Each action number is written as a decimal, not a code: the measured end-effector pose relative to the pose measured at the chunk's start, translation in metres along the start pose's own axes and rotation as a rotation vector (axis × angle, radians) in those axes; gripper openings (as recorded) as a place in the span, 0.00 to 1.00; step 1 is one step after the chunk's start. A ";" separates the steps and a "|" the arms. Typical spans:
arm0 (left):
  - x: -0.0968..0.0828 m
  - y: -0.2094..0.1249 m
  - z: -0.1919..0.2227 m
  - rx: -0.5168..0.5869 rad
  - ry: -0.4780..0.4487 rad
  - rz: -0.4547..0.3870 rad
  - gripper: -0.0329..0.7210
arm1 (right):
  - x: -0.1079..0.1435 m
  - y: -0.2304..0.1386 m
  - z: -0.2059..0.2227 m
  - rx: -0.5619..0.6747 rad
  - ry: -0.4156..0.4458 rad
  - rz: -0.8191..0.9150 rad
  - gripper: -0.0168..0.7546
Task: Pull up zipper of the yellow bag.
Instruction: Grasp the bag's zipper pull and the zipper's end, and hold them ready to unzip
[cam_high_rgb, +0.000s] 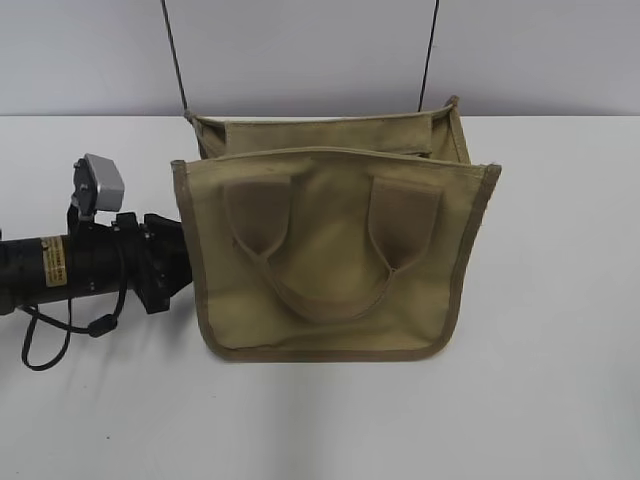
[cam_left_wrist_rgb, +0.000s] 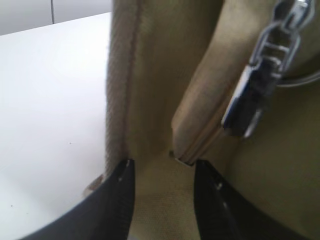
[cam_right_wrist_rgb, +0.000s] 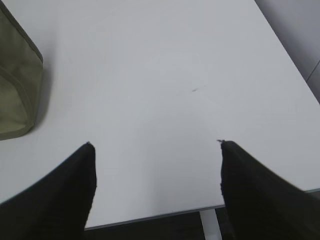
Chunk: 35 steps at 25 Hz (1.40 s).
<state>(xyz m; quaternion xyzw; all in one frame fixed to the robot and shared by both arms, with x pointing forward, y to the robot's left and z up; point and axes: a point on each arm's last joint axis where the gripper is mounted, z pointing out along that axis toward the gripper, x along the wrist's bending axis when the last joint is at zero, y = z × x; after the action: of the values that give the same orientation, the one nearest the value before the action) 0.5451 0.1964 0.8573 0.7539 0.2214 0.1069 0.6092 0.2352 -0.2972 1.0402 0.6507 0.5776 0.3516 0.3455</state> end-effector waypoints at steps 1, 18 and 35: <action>-0.002 0.000 0.001 0.003 -0.012 0.004 0.44 | 0.000 0.000 0.000 0.000 0.000 0.000 0.75; -0.011 0.004 0.015 -0.015 -0.005 -0.006 0.08 | 0.000 0.000 0.000 0.000 0.000 0.000 0.75; -0.005 0.076 -0.016 0.179 0.241 0.235 0.06 | 0.000 0.000 0.000 0.000 0.000 0.000 0.75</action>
<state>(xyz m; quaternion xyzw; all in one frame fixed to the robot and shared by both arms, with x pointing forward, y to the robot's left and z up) 0.5491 0.1958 0.9353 0.8076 0.2116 0.2467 0.4921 0.2352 -0.2972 1.0402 0.6507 0.5776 0.3516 0.3455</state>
